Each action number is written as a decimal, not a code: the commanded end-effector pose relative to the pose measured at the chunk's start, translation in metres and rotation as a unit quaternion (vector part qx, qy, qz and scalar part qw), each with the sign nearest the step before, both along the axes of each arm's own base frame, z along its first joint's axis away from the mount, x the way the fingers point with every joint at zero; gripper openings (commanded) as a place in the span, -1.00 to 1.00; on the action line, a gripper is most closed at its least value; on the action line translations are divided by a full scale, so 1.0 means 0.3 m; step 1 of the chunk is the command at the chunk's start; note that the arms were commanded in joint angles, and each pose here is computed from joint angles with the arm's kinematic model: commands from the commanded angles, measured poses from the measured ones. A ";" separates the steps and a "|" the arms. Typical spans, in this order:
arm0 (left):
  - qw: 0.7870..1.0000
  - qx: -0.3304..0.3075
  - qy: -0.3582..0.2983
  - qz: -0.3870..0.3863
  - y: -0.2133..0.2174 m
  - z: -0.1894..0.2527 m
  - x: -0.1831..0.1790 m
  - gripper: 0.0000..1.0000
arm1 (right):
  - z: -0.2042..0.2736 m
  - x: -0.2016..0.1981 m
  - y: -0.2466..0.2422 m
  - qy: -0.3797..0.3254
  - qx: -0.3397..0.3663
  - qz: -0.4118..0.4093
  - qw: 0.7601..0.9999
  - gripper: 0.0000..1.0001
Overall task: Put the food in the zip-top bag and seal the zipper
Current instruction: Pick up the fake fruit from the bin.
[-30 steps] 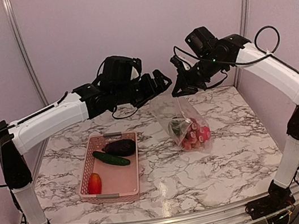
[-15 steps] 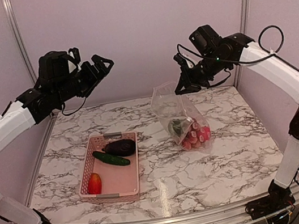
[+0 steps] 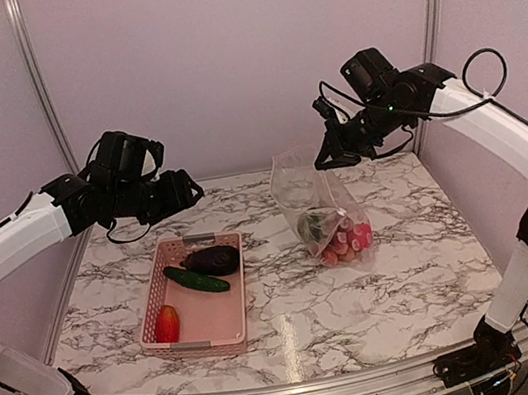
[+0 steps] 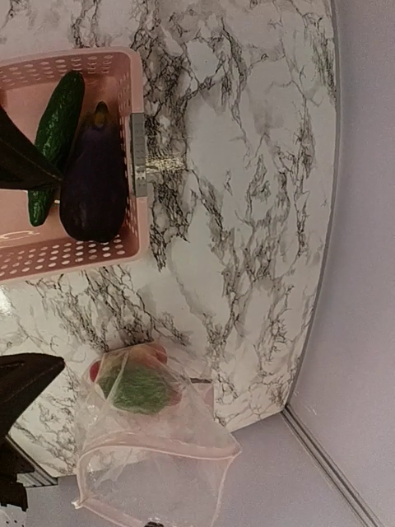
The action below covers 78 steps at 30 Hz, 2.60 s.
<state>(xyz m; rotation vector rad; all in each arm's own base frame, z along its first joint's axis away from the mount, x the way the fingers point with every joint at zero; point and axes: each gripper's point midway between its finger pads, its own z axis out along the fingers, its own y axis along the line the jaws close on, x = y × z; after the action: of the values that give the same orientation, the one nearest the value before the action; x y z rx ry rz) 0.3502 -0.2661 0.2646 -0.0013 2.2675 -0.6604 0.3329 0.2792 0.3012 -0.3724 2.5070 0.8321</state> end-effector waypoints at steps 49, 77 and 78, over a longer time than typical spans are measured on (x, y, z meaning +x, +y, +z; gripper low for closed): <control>0.881 0.394 0.259 -0.038 0.336 -0.717 -0.485 0.09 | -0.014 -0.002 0.032 0.003 0.031 0.016 0.999 -1.00; 0.884 0.392 0.237 -0.091 0.183 -0.755 -0.446 -0.05 | -0.031 -0.015 0.021 0.006 0.033 0.007 0.999 -1.00; 0.886 0.388 0.235 -0.095 0.172 -0.747 -0.441 -0.08 | -0.032 -0.014 0.022 0.007 0.032 0.007 0.999 -1.00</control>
<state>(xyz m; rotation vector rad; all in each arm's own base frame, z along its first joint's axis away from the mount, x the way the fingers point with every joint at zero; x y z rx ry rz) 0.2082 -0.2002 0.0326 0.4597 2.9161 0.2686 0.3308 0.2882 0.2762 -0.3756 2.5282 0.9067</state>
